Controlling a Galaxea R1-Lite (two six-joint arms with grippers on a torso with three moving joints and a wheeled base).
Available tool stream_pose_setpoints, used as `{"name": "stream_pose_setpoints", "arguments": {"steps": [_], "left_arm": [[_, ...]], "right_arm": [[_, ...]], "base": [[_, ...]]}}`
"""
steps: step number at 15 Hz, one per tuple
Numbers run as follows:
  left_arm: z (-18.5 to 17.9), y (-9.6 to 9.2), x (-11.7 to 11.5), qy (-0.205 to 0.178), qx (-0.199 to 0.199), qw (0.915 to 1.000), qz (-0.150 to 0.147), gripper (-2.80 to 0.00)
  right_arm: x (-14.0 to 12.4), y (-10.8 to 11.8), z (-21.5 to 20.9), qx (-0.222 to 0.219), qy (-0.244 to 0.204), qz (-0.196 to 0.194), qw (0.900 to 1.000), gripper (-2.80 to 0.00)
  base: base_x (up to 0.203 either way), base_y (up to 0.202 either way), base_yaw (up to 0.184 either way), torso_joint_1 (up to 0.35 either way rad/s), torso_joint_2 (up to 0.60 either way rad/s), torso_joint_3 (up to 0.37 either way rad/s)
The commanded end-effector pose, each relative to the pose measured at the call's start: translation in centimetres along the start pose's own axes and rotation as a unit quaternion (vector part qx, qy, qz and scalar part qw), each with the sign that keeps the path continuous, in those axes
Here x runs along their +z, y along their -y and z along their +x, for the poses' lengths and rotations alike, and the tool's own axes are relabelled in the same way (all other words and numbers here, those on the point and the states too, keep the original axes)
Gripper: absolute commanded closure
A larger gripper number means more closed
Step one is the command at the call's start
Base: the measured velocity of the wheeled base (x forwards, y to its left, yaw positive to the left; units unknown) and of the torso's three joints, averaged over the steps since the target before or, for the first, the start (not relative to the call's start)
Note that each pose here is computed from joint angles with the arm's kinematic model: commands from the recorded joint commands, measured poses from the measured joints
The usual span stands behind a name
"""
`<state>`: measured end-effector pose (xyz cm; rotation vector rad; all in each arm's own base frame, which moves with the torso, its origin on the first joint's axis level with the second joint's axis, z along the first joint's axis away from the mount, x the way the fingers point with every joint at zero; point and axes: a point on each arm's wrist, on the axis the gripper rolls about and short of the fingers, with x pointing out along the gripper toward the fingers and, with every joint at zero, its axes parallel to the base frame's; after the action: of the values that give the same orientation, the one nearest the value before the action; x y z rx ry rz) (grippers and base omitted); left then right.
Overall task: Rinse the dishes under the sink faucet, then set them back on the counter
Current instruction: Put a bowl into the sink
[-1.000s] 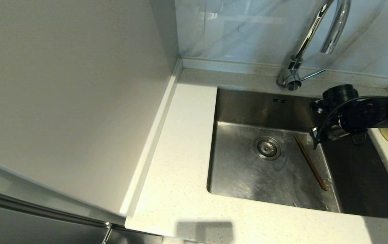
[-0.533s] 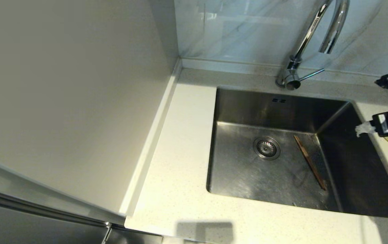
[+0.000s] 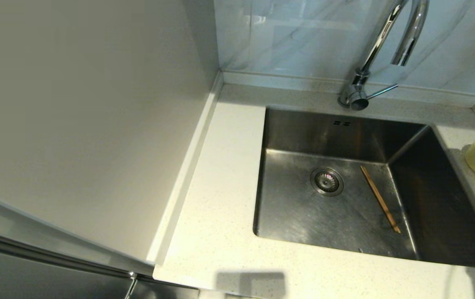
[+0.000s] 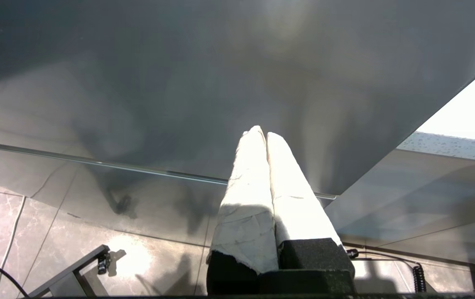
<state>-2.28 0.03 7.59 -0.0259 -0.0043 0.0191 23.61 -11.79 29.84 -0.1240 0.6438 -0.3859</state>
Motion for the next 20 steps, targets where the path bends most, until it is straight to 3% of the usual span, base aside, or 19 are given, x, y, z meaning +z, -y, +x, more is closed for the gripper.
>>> {"name": "stream_pose_setpoints", "arguments": {"steps": [1, 5, 12, 20], "left_arm": [[0.0, 0.0, 0.0, 0.002, 0.0, 1.0, 0.0, 0.0], [0.0, 0.0, 0.0, 0.002, 0.0, 1.0, 0.0, 0.0], [0.0, 0.0, 0.0, 0.002, 0.0, 1.0, 0.0, 0.0], [0.0, 0.0, 0.0, 0.002, 0.0, 1.0, 0.0, 0.0]], "right_arm": [[0.1, 0.6, 0.3, -0.003, -0.001, 0.005, 1.0, 0.0], [0.5, 0.6, 2.1, 0.011, -0.007, -0.002, 1.0, 0.0], [2.5, 1.6, 7.6, 0.013, -0.012, -0.081, 0.997, 0.0], [2.7, 1.8, 8.2, 0.013, -0.012, -0.084, 0.996, 0.0]], "base": [[0.0, 0.0, 0.0, 0.0, 0.0, 0.0], [0.0, 0.0, 0.0, 0.0, 0.0, 0.0], [0.0, 0.0, 0.0, 0.0, 0.0, 0.0], [0.0, 0.0, 0.0, 0.0, 0.0, 0.0]]}}
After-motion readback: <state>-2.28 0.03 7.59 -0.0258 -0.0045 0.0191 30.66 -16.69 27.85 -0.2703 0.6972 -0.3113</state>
